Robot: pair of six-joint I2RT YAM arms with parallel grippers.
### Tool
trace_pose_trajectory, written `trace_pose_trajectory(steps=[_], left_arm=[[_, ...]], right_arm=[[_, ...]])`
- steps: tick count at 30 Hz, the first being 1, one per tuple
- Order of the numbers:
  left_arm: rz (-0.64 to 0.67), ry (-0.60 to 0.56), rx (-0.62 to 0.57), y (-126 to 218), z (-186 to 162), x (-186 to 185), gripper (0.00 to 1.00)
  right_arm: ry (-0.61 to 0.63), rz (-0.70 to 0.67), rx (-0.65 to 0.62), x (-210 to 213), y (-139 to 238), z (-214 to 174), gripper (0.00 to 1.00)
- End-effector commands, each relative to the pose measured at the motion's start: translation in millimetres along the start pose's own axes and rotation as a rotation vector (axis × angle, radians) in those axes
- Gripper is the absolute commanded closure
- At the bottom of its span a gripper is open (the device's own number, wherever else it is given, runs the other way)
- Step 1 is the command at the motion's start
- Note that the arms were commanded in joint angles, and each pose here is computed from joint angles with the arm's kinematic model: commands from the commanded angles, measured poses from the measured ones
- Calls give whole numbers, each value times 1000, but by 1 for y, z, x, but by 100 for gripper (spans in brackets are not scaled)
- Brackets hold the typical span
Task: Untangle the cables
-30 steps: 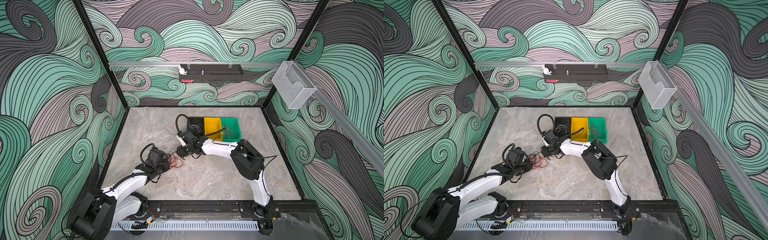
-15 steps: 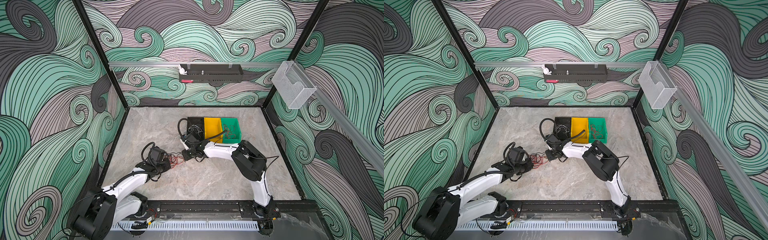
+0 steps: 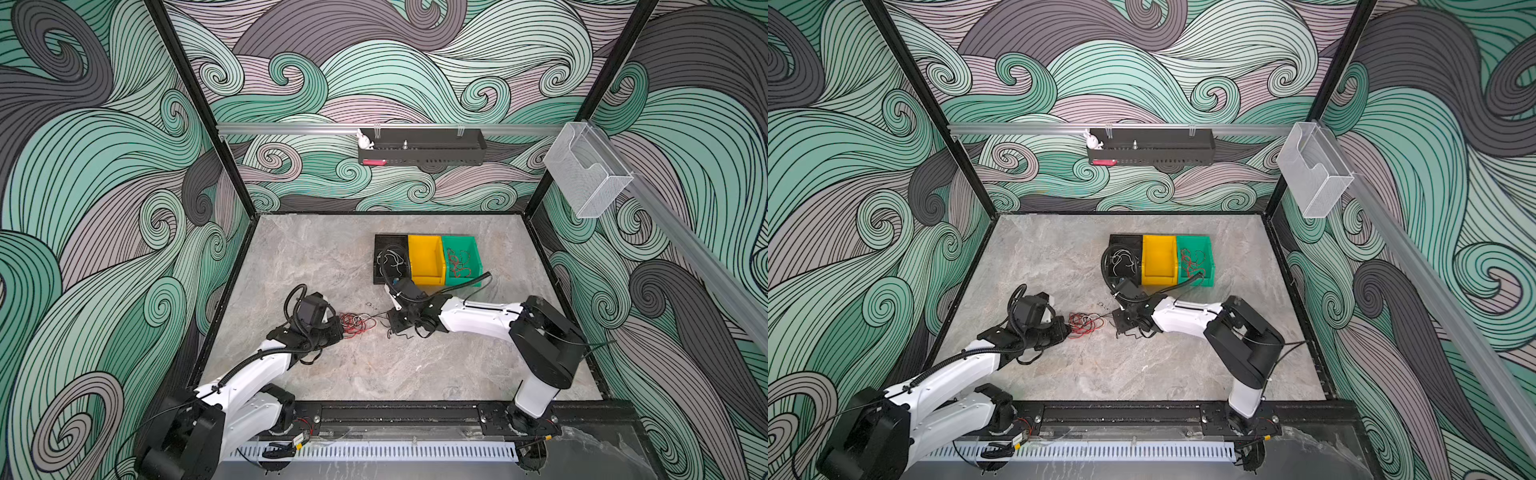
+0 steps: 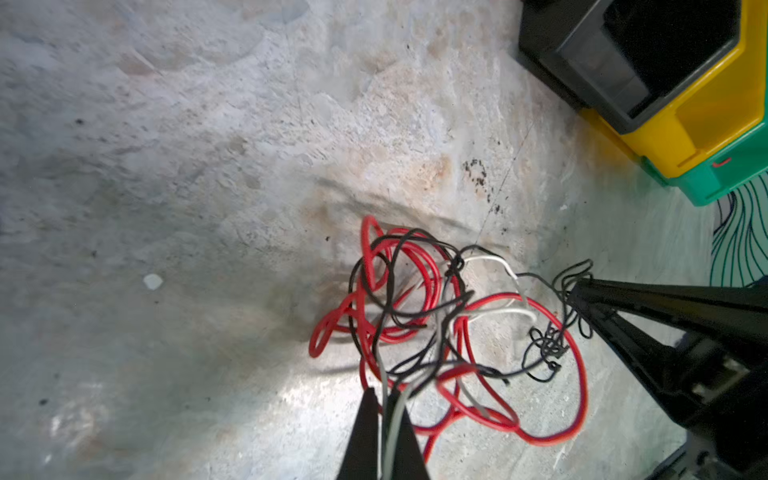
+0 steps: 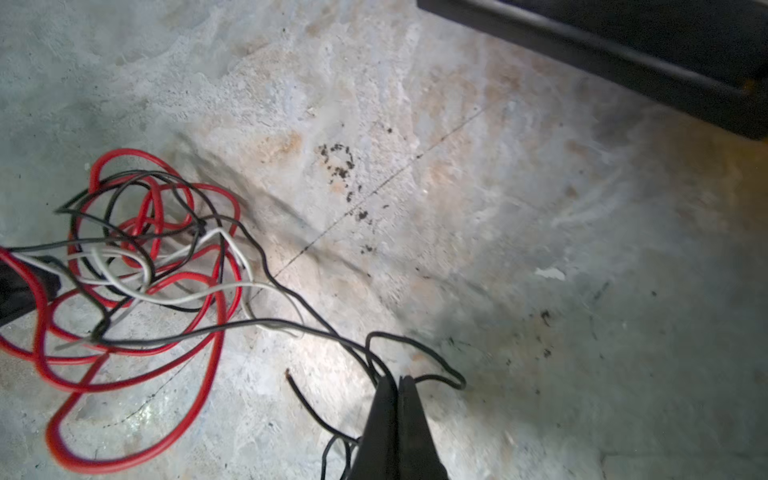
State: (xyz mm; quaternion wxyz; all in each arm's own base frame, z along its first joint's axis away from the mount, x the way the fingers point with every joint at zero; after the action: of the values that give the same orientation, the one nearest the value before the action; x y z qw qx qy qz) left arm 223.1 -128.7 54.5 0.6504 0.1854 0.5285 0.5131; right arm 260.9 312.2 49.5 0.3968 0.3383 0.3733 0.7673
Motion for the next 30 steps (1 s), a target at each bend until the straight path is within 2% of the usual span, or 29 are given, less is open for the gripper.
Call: trace_pose_trajectory(steps=[1, 14, 22, 30], left_arm=[[-64, -22, 12, -1, -5, -7, 96], [-71, -5, 17, -6, -18, -1, 97], [-47, 10, -22, 3, -20, 8, 98], [-23, 29, -47, 8, -20, 14, 99]], right_arm=[[-47, -46, -39, -16, 13, 1, 97], [-165, -212, -52, -75, 43, -22, 96], [-255, -247, -60, -102, 50, -29, 96], [-317, -223, -55, -120, 57, -35, 95]])
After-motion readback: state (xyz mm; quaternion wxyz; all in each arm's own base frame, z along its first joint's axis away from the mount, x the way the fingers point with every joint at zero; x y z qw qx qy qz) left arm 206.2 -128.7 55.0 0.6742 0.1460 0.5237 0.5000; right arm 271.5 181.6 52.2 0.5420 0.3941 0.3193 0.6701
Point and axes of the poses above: each gripper's point midway between its finger pads, its own y axis back along the fingers, its own x axis along the line the jaws close on, z = x × y, the point moved 1 cm from there along y, back along the fingers, and after that the axes turned 3 degrees about -y, right-handed, at the moved point
